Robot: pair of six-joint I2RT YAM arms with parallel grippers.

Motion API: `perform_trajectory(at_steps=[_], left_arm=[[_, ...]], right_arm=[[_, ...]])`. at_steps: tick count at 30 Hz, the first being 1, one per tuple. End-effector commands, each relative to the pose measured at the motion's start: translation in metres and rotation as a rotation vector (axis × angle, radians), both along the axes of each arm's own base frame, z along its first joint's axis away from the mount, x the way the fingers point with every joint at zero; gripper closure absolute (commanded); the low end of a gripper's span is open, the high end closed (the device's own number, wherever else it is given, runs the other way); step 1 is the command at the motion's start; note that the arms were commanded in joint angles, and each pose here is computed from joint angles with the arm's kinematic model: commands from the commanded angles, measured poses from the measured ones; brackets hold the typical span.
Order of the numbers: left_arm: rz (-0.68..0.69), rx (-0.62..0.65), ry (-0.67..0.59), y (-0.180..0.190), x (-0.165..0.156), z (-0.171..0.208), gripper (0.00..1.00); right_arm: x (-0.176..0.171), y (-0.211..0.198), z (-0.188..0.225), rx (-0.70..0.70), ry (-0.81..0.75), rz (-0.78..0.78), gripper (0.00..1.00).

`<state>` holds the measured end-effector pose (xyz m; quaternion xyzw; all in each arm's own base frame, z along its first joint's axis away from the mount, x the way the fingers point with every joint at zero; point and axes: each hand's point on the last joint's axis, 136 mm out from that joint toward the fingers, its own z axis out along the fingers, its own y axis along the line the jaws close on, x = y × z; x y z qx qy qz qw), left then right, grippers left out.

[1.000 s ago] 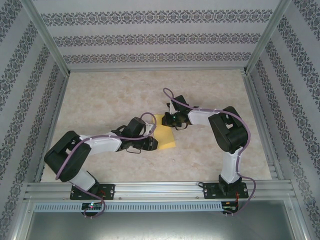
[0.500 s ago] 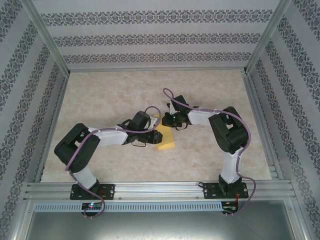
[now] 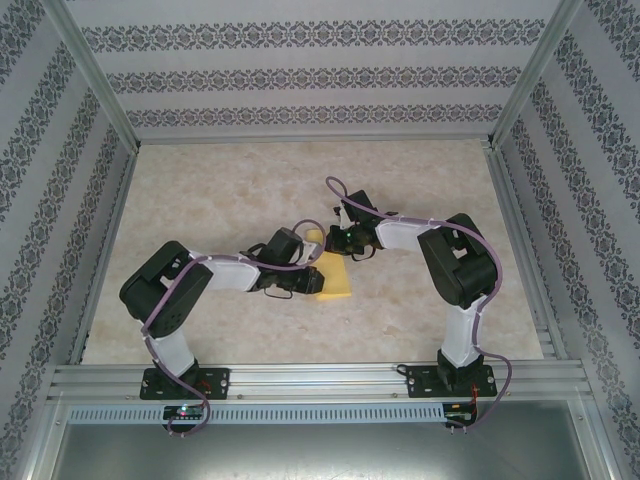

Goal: Fold a paper plane with a square sheet of paper (fold left side to right side)
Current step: First fold the square sheet of paper in half at the center of the table.

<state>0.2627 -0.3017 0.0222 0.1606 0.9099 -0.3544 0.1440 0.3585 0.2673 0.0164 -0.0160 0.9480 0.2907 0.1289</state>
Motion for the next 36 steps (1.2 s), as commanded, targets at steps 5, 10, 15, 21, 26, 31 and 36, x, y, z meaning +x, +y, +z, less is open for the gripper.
perform_trajectory(at_steps=[5,10,15,21,26,31,36], left_arm=[[-0.123,0.013,0.025,0.0,-0.044,0.002,0.86],[-0.119,0.023,0.048,0.005,-0.056,0.0,0.87],[-0.114,-0.025,0.039,0.002,-0.057,0.012,0.88],[-0.089,-0.119,-0.065,-0.005,-0.035,0.062,0.88],[-0.068,-0.08,-0.057,-0.002,-0.016,0.055,0.88],[-0.079,-0.078,-0.012,-0.011,-0.011,0.033,0.89],[-0.073,-0.05,0.02,-0.011,-0.009,0.012,0.9]], right_arm=[[-0.023,-0.021,-0.027,-0.124,0.091,-0.005,0.95],[-0.023,-0.021,-0.026,-0.122,0.09,-0.003,0.95],[-0.023,-0.02,-0.025,-0.119,0.088,0.0,0.95],[-0.023,-0.019,-0.023,-0.117,0.084,0.0,0.95],[-0.023,-0.019,-0.021,-0.116,0.082,0.002,0.95],[-0.023,-0.019,-0.019,-0.116,0.08,0.004,0.95],[-0.024,-0.018,-0.019,-0.115,0.083,0.007,0.95]])
